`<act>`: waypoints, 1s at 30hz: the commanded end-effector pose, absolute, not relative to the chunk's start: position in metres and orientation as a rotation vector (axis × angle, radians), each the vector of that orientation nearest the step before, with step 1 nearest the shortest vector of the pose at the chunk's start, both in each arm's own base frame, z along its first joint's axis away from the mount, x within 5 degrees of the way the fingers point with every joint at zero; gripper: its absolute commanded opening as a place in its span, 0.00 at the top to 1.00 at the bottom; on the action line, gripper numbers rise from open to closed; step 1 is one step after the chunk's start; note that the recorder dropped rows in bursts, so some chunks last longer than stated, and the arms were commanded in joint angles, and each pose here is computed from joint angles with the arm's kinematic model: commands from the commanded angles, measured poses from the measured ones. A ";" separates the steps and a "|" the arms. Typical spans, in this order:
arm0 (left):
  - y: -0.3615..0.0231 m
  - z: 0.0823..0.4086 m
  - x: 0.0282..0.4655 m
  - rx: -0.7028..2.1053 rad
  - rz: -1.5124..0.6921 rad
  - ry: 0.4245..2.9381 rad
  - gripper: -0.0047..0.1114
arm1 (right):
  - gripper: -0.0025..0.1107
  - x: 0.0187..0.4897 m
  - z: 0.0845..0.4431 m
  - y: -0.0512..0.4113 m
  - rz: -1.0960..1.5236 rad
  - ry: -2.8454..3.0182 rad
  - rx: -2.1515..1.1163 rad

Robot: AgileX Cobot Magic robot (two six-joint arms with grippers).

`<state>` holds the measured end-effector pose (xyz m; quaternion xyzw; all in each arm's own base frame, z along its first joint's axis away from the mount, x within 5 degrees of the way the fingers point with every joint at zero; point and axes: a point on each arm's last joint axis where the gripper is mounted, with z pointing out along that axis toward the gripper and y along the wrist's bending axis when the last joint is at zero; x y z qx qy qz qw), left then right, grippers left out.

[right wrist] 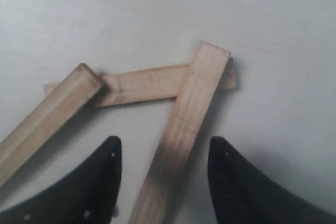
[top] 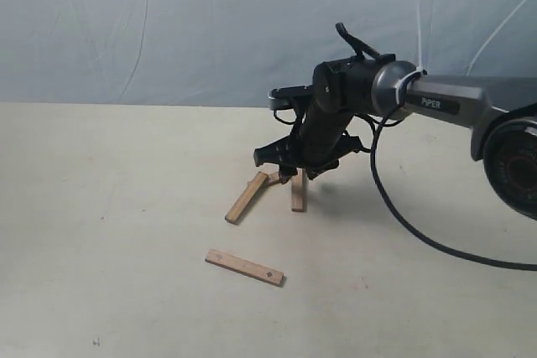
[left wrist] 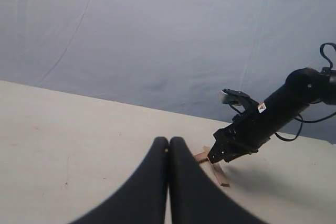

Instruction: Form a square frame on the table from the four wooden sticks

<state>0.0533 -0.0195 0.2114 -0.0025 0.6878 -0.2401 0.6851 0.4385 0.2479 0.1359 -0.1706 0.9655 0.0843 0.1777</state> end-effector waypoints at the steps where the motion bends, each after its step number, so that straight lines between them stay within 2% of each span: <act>1: -0.021 0.209 0.053 0.041 -0.515 1.552 0.96 | 0.55 0.447 0.123 0.249 0.222 2.743 -0.472; 5: -0.021 0.209 0.052 0.044 -0.514 1.554 0.96 | 0.55 0.449 0.112 0.250 0.216 2.758 -0.474; 7: -0.021 0.209 0.052 0.044 -0.514 1.554 0.96 | 0.59 0.449 0.109 0.249 0.205 2.768 -0.481; 8: -0.021 0.209 0.052 0.044 -0.514 1.554 0.96 | 0.64 0.448 0.109 0.248 0.190 2.771 -0.490; 10: -0.021 0.209 0.052 0.044 -0.514 1.554 0.96 | 0.80 0.448 0.108 0.246 0.160 2.780 -0.508; 11: -0.021 0.209 0.053 0.059 -0.499 1.551 0.96 | 0.98 0.447 0.111 0.245 0.154 2.791 -0.498; 16: -0.021 0.209 0.053 0.078 -0.479 1.549 0.96 | 0.99 0.439 0.150 0.244 0.195 2.823 -0.274; 20: -0.021 0.209 0.053 0.078 -0.479 1.549 0.96 | 0.99 0.400 0.169 0.251 0.221 2.825 -0.238; 24: -0.021 0.209 0.052 0.082 -0.479 1.553 0.96 | 0.99 0.362 0.154 0.255 0.103 2.841 -0.176; 30: -0.021 0.208 0.052 0.083 -0.482 1.556 0.96 | 0.99 0.339 0.145 0.282 0.035 2.818 -0.175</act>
